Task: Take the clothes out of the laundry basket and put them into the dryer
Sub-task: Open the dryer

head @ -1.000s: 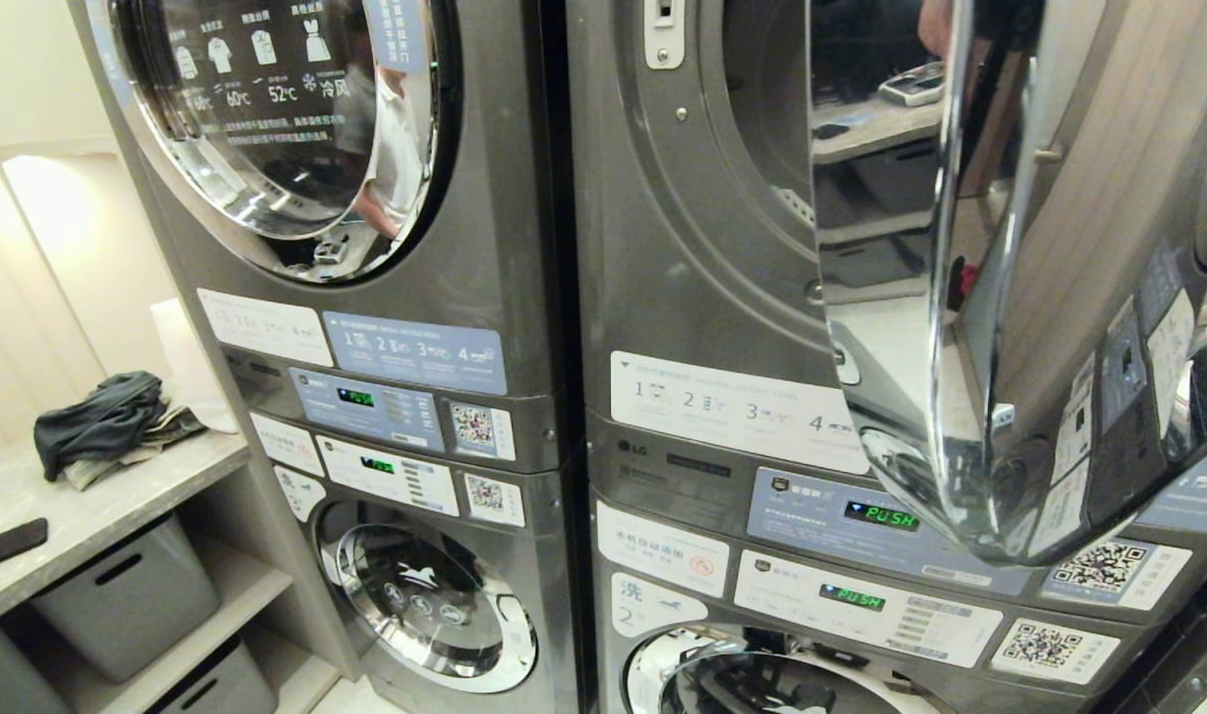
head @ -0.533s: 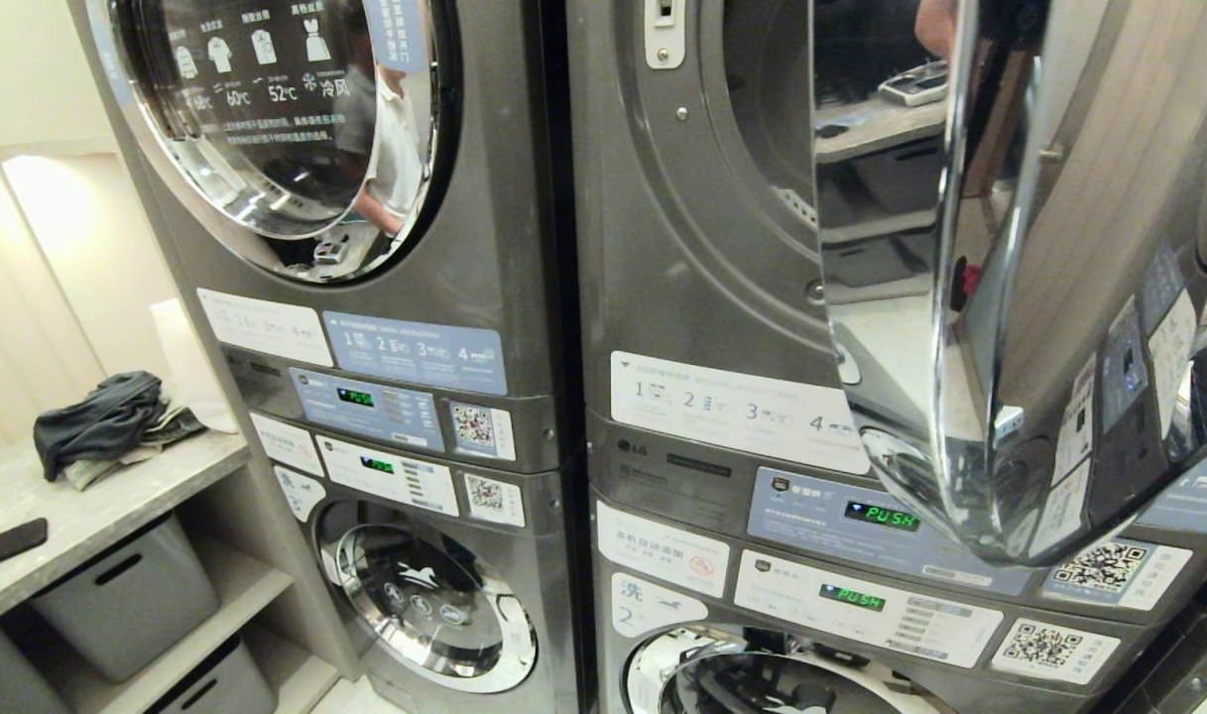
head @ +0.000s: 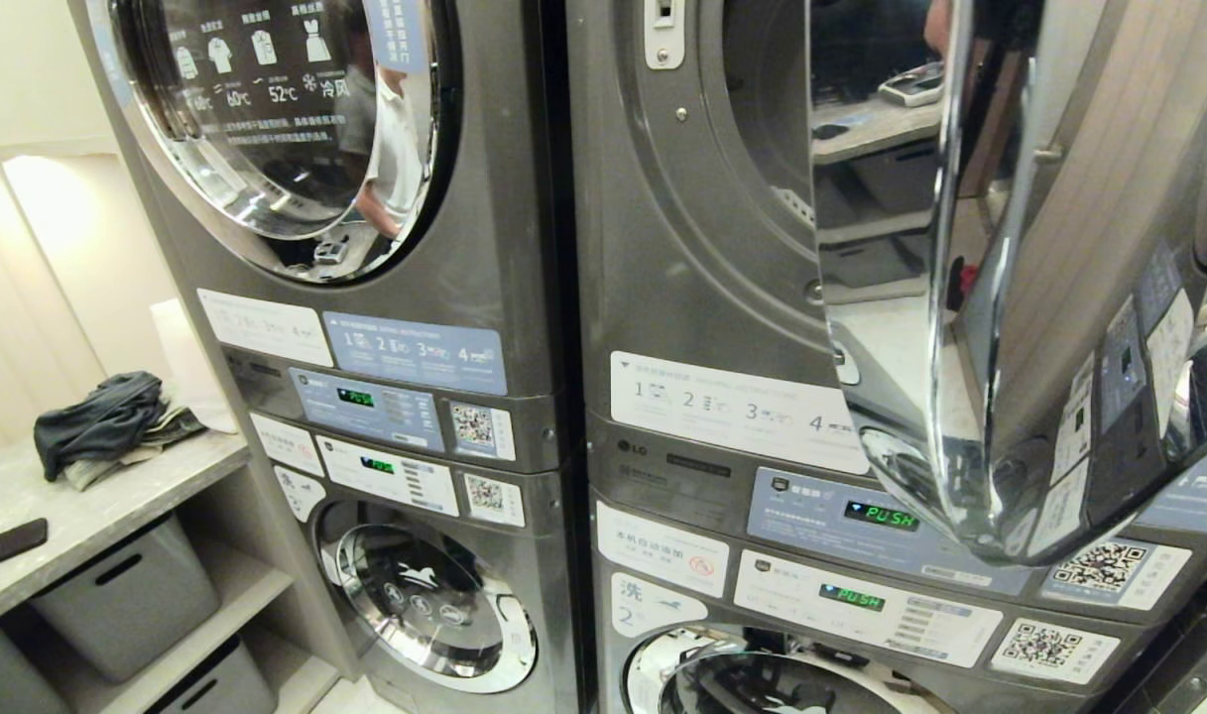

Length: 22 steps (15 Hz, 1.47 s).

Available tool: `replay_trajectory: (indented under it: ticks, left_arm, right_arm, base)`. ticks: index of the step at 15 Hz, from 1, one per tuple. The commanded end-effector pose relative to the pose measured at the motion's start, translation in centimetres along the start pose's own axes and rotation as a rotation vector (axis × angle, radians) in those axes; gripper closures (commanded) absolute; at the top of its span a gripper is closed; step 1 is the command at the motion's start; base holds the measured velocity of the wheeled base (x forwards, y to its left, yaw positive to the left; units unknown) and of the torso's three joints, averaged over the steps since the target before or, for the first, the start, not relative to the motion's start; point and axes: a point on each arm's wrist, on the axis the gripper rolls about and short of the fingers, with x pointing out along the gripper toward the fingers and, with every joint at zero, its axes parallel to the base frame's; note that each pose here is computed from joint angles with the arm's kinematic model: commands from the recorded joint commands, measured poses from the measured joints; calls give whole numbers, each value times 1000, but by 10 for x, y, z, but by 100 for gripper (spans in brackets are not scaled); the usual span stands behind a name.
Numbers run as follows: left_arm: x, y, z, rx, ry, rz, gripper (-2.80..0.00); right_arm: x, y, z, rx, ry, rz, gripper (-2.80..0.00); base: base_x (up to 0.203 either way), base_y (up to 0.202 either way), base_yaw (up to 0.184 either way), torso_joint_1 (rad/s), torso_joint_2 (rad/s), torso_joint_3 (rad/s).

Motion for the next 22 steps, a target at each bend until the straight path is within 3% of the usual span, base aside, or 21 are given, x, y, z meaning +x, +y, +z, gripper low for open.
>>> replay_trajectory:
  ticks: [1,11,22]
  left_arm:
    - [0,0,0,-1,0,-1,0]
    - [0,0,0,-2,0,-1,0]
    - [0,0,0,-1,0,-1,0]
  right_arm:
    - [-4,0,-1,10,-56,-10,0]
    - [-4,0,-2,9,-52,-8,0]
    - [-4,0,-1,19,-55,-7,0]
  base:
    - [0,0,0,0,0,0]
    - [0,0,-6,0,0,0]
    - [-1,7,-165,2,2,2]
